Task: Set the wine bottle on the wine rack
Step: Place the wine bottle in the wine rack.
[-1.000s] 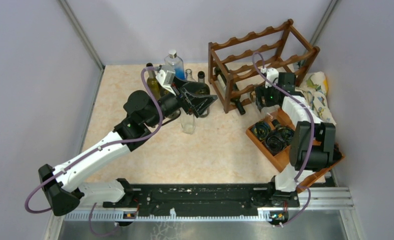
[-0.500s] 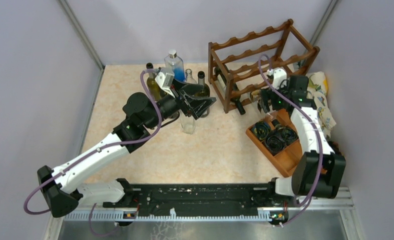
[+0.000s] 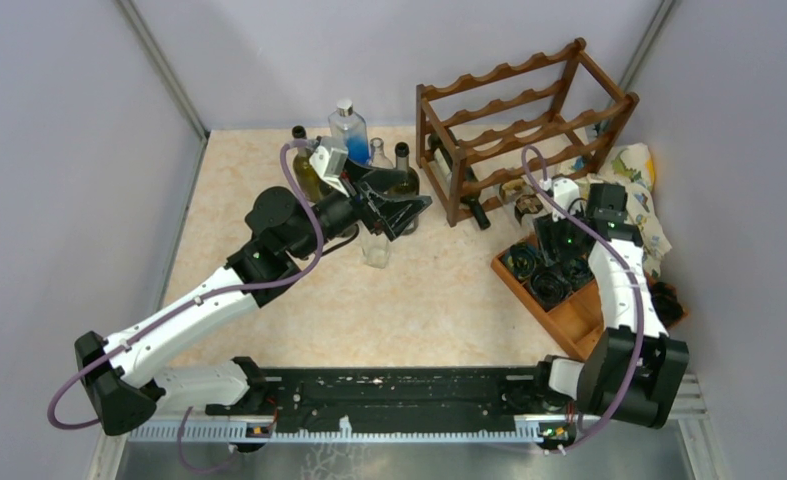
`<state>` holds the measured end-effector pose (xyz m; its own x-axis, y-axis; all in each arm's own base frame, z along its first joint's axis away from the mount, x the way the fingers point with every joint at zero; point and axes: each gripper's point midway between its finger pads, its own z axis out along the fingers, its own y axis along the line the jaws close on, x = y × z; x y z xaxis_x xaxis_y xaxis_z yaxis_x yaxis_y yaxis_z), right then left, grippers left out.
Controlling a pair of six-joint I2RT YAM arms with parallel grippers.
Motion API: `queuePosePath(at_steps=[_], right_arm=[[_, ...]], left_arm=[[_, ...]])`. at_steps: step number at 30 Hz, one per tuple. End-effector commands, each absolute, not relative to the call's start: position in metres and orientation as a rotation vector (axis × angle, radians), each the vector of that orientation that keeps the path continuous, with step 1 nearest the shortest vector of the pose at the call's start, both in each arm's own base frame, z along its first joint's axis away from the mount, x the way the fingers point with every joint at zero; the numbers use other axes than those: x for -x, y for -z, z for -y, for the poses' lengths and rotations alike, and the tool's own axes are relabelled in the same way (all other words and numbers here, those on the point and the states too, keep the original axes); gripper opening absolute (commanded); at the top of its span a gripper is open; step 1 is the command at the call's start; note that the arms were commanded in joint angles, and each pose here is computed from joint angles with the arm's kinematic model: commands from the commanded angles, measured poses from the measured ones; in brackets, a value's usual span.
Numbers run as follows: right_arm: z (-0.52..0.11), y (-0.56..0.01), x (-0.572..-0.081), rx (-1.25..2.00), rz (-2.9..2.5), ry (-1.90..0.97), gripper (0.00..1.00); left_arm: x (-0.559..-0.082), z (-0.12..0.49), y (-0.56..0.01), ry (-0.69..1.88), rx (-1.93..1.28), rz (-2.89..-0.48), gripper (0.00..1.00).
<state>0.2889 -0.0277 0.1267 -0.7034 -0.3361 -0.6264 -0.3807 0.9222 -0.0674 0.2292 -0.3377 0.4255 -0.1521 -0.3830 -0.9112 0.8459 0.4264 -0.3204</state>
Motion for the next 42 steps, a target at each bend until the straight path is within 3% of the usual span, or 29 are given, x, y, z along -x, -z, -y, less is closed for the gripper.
queuePosePath(at_steps=[1, 7, 11, 16, 23, 36, 38, 42], right_arm=[[0.040, -0.120, -0.299, 0.513, -2.424, -0.023, 0.56], [0.044, -0.113, -0.309, 0.523, -2.428, -0.011, 0.42], [0.043, -0.112, -0.317, 0.518, -2.430, -0.030, 0.38], [0.043, -0.119, -0.337, 0.482, -2.387, -0.045, 0.12], [0.039, -0.138, -0.373, 0.443, -2.280, -0.055, 0.00], [0.025, -0.119, -0.419, 0.357, -2.135, -0.036, 0.00], [0.024, -0.111, -0.422, 0.356, -2.147, -0.051, 0.08], [0.024, -0.101, -0.421, 0.350, -2.175, -0.058, 0.35]], left_arm=[[-0.225, 0.335, -0.438, 1.148, -0.469, -1.267, 0.89], [-0.225, 0.333, -0.436, 1.155, -0.451, -1.270, 0.89], [-0.226, 0.334, -0.437, 1.149, -0.460, -1.265, 0.89], [-0.226, 0.335, -0.438, 1.146, -0.463, -1.264, 0.89], [-0.226, 0.334, -0.438, 1.144, -0.460, -1.266, 0.89], [-0.229, 0.337, -0.436, 1.142, -0.458, -1.283, 0.89], [-0.230, 0.339, -0.436, 1.144, -0.460, -1.285, 0.89], [-0.232, 0.342, -0.436, 1.149, -0.467, -1.288, 0.89]])
